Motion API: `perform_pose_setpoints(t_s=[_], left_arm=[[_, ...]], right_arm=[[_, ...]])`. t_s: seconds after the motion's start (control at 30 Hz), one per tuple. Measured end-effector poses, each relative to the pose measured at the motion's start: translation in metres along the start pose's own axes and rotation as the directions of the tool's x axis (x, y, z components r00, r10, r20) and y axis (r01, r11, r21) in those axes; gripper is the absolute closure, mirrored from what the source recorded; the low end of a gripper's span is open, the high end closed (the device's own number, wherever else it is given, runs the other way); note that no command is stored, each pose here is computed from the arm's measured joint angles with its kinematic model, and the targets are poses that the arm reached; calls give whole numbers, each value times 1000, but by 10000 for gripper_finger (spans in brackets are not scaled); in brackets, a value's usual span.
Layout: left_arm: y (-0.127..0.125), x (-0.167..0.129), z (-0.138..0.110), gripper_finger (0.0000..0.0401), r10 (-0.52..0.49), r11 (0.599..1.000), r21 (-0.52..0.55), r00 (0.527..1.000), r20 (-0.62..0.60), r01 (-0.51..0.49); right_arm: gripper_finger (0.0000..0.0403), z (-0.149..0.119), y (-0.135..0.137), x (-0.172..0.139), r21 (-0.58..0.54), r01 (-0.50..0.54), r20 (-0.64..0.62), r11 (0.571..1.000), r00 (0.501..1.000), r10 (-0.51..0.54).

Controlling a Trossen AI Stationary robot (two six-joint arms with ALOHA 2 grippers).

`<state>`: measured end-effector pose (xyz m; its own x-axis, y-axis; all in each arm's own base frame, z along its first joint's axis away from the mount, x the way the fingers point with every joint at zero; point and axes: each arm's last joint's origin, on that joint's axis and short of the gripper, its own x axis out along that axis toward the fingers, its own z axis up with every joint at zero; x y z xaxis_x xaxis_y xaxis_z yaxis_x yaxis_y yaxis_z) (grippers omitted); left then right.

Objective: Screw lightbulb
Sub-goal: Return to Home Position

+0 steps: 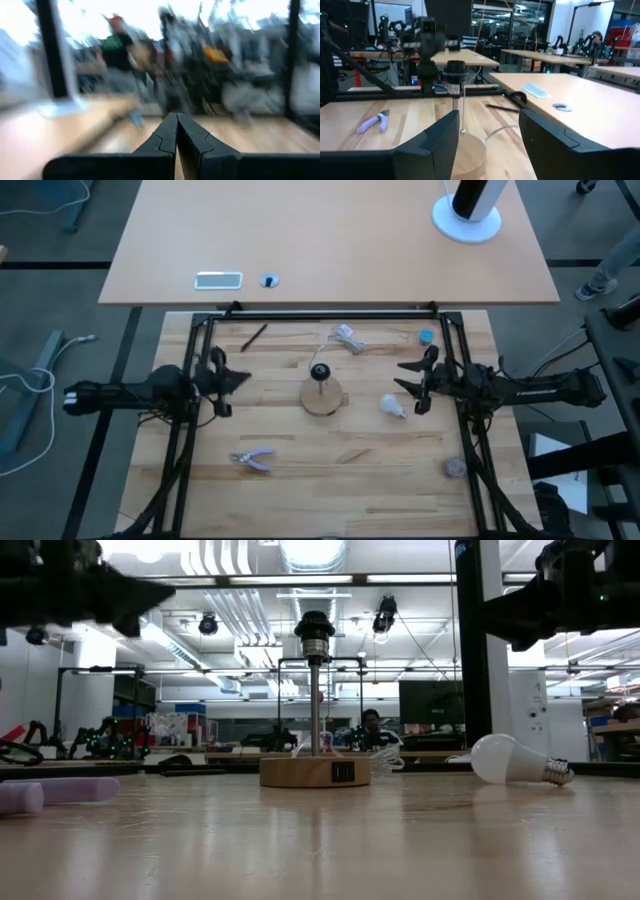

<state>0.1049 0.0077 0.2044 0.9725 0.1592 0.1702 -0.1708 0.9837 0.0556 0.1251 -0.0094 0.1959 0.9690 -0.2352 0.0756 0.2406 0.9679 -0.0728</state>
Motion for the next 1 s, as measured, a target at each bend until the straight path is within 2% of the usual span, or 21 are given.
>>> perform_pose_setpoints(t_s=[0.07,0.13,0.23,0.33,0.43,0.57,0.67,0.73,0.83,0.9,1.0], left_arm=[[3,-2,12,401,88,994,58,992,91,-93],[9,-6,21,401,252,955,131,961,113,-266],[17,-12,19,401,510,822,270,859,45,-502],[21,-18,17,401,632,724,347,775,11,-596],[24,-24,15,401,719,649,363,695,-7,-668],[27,-31,14,401,836,514,388,547,-29,-765],[28,-31,16,401,848,493,397,529,-20,-774],[29,-32,16,401,873,457,384,487,-20,-802],[30,-33,16,401,893,424,376,450,-20,-824],[32,-34,16,401,914,384,373,405,-24,-845],[33,-35,16,401,929,357,316,369,-24,-879]], right_arm=[[203,-3,0,0,9,-1,-8,1000,1000,1],[203,-5,0,-1,9,-2,-15,1000,1000,2],[203,-5,0,-1,10,-2,-15,1000,1000,2],[203,-5,0,-1,8,-2,-11,1000,1000,2],[202,-4,0,-1,8,-2,-6,1000,1000,2],[203,-4,0,-1,4,-2,-6,1000,1000,2],[202,-4,0,-1,-1,-1,-6,1000,1000,1],[202,-4,0,-1,-14,-1,-6,1000,1000,1],[204,-4,0,-1,-39,1,-7,999,1000,-2],[202,-4,0,0,-44,24,-8,999,1000,-25],[200,-4,-1,0,-45,30,-9,999,999,-31]])
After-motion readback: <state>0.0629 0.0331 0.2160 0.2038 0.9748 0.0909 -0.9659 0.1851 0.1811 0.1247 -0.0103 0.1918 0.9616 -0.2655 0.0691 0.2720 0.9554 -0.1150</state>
